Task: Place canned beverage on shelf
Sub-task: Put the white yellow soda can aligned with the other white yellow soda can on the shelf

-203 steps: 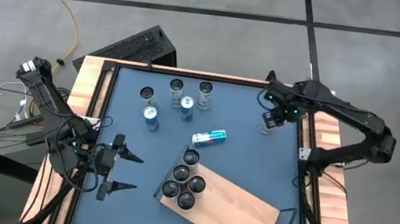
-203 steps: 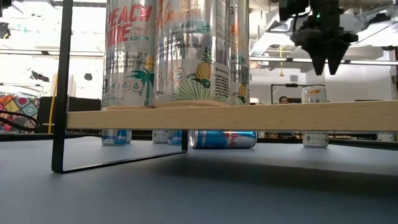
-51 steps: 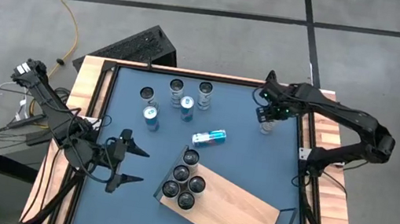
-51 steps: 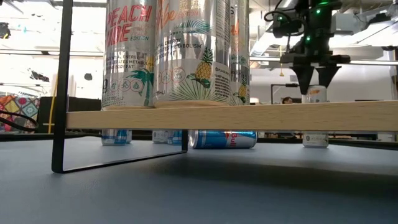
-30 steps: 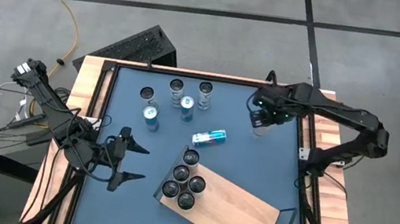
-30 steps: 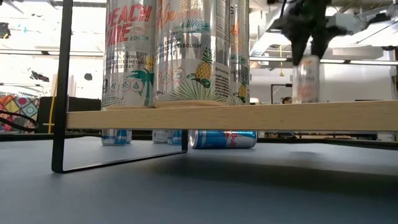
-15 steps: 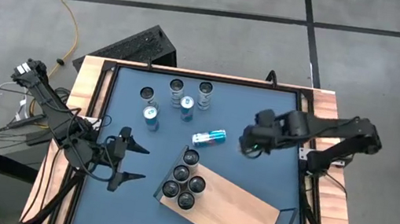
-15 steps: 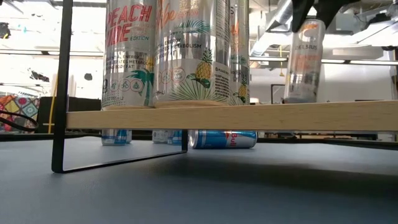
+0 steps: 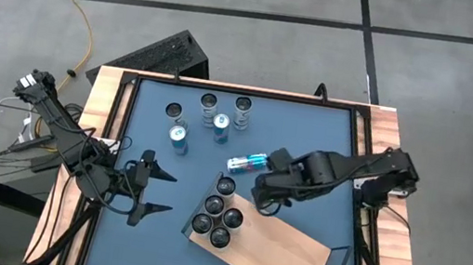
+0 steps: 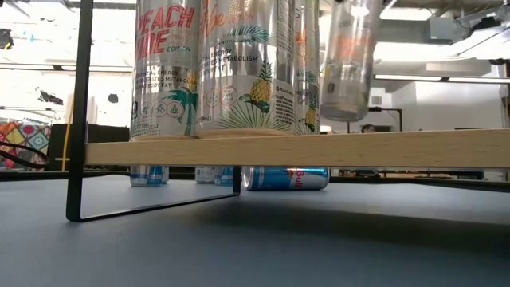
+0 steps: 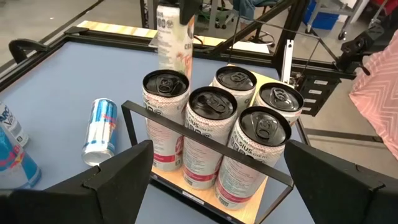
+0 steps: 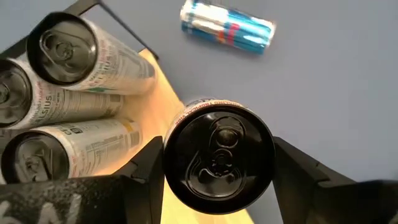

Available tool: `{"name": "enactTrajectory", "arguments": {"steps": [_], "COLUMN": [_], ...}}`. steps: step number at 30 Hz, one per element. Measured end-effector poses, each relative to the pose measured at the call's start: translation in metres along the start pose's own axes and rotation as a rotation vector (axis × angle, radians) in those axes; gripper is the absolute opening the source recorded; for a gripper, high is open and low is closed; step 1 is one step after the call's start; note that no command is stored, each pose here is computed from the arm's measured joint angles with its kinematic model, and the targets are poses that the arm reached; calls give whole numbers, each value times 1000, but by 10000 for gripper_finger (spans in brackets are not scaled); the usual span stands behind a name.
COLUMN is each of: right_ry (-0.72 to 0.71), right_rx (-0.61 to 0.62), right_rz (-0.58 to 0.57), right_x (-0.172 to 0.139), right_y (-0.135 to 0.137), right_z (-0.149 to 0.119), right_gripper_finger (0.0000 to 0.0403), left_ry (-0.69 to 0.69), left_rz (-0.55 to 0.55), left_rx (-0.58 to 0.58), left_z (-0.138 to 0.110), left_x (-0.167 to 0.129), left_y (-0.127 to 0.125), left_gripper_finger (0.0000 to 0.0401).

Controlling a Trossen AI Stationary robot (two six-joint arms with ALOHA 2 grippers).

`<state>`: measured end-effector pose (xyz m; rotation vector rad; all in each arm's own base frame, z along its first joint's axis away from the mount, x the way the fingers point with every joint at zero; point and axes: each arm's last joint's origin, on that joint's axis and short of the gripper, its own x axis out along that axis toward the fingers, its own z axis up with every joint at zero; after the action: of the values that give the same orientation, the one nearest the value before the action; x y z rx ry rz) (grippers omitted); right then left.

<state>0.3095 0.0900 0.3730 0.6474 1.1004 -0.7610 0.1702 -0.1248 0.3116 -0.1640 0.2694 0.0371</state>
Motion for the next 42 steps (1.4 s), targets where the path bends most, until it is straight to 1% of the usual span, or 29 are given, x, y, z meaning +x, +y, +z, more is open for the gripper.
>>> {"name": "enactTrajectory", "arguments": {"steps": [4, 7, 13, 16, 23, 28, 31, 34, 42], "right_ry": [34, 63, 72, 70, 89, 100, 106, 105, 114], "right_rx": [-44, -69, -70, -45, -70, -63, -118, -147, -174], "right_rz": [-15, -19, -22, -24, -33, -41, -28, -21, -20], "right_x": [11, 16, 19, 18, 23, 26, 27, 25, 26], "right_y": [11, 14, 18, 20, 27, 30, 32, 32, 32], "right_z": [0, -1, -5, -9, -19, -22, -25, -25, -24], "right_gripper_finger": [207, 207, 215, 213, 231, 233, 234, 234, 235], "left_ry": [8, 24, 31, 31, 26, 32, 32, 33, 39], "left_rz": [4, 12, 17, 17, 40, 45, 46, 43, 45], "left_rx": [8, 22, 27, 27, 32, 38, 38, 39, 51], "left_z": [-1, -3, -4, -4, -4, -5, -5, -5, -6], "left_x": [0, 0, 0, 0, 0, 0, 0, 0, 0], "left_y": [0, 1, 2, 2, 3, 3, 3, 3, 3], "left_gripper_finger": [348, 348, 348, 348, 348, 348, 348, 348, 348]}}
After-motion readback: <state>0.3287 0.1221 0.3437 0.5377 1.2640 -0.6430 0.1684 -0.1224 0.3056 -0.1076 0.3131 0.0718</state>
